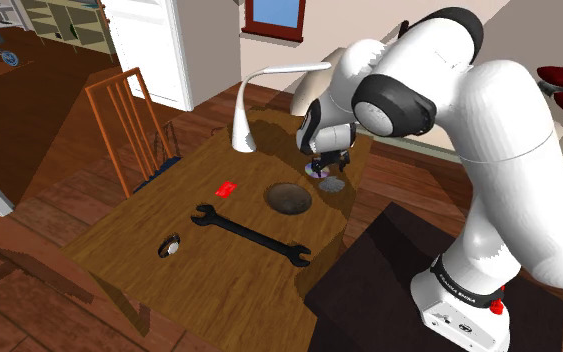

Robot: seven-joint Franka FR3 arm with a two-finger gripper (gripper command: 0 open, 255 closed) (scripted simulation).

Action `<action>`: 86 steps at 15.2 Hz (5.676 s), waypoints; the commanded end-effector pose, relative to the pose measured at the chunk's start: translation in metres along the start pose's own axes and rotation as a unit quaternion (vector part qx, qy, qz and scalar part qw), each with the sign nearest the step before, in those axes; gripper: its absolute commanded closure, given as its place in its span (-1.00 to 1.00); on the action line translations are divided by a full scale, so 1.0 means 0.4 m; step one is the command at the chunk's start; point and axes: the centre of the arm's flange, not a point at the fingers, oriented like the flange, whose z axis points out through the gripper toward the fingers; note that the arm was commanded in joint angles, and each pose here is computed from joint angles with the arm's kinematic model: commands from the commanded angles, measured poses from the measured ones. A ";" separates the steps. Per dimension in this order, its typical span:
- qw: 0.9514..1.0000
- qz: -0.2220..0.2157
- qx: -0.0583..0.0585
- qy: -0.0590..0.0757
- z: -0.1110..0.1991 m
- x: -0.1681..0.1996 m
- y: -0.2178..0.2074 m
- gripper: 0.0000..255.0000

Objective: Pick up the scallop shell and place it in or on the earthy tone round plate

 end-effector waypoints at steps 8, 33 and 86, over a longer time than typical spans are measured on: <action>1.000 0.003 -0.001 0.000 0.062 0.001 -0.003 -1.00; 1.000 0.003 -0.001 0.000 -0.092 0.012 0.032 1.00; 0.963 0.189 -0.158 -0.105 -0.190 0.000 -0.176 1.00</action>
